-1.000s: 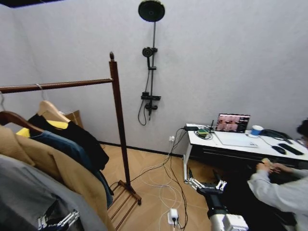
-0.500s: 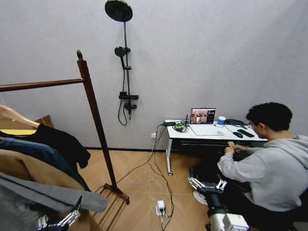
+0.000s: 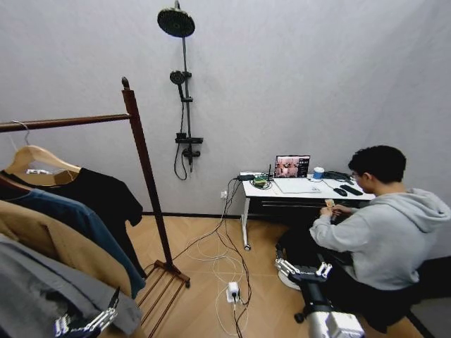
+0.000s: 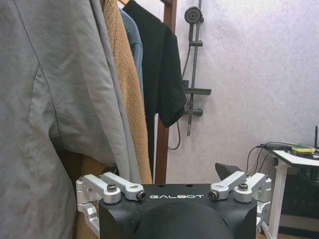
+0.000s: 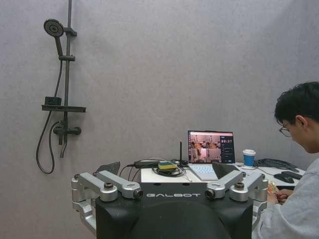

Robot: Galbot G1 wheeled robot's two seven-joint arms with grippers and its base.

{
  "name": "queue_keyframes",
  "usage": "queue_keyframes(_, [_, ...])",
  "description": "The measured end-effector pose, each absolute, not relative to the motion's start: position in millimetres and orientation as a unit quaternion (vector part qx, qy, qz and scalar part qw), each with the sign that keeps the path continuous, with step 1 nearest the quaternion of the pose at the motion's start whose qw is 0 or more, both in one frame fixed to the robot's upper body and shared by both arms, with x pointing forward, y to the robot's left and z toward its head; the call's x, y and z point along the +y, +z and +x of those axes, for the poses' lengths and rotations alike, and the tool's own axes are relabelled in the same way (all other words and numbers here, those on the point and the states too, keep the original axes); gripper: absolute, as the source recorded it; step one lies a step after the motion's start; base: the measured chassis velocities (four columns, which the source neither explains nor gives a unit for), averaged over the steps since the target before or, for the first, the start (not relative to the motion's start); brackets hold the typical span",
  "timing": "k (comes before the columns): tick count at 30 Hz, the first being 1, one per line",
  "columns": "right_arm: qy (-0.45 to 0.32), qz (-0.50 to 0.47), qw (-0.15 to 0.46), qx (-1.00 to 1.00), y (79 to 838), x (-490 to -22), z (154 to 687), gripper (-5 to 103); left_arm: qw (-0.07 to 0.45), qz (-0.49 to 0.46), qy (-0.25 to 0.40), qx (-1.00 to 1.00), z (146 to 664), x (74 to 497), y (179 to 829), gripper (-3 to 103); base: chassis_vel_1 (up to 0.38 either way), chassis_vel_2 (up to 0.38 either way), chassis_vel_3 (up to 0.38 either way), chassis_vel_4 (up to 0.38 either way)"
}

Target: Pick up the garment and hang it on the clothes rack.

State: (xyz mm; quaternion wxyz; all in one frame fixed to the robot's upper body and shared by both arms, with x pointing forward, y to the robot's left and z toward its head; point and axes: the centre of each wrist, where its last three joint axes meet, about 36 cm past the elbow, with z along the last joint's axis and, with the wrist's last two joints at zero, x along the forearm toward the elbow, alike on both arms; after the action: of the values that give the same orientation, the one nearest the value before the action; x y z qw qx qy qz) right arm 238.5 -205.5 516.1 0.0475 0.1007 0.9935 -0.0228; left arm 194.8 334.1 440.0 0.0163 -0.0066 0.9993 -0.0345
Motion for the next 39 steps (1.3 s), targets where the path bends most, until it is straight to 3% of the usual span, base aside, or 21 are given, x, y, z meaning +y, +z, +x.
queue_keyframes(39, [-0.025,0.081,0.057,0.995,515.7,-203.2,237.8,100,0.016,-0.007,-0.034,0.999,194.8,334.1,440.0,100,0.137,-0.137,-0.136,0.133])
